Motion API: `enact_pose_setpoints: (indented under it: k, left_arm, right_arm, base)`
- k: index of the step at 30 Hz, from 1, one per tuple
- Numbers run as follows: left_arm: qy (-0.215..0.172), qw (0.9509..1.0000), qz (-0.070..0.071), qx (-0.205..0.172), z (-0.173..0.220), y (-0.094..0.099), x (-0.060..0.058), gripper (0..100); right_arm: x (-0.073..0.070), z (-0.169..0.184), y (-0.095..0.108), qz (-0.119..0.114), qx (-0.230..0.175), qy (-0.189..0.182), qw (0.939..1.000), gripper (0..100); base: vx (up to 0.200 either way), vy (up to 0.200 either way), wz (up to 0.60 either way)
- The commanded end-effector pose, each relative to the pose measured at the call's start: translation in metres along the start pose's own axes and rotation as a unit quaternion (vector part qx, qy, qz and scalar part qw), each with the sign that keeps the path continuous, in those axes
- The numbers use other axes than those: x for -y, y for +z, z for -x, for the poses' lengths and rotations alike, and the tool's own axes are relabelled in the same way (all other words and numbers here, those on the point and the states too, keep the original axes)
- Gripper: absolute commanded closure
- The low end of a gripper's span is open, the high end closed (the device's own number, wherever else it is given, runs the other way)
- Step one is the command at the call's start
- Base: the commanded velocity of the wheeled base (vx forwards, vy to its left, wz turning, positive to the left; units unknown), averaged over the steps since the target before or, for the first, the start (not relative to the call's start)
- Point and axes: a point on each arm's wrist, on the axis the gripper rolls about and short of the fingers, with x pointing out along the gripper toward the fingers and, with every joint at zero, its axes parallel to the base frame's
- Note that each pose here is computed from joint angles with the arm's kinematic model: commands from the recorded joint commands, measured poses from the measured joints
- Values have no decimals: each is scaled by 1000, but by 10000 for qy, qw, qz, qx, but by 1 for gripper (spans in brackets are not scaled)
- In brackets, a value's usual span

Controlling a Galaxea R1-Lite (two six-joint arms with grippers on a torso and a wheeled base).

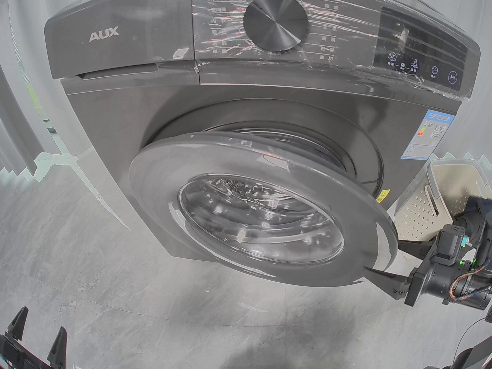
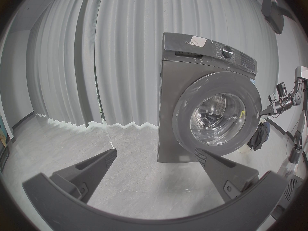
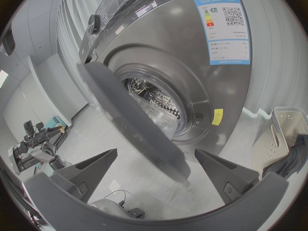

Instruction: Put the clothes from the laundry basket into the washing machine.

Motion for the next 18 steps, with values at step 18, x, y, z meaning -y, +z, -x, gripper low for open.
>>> enact_pose_setpoints:
  k: [18]
  left_arm:
    - [3, 10000, -9, 18, 0, -4, 0, 0]
  right_arm:
    - [-6, -3, -4, 41, -136, 273, 9995, 0]
  base:
    - [-33, 0, 0]
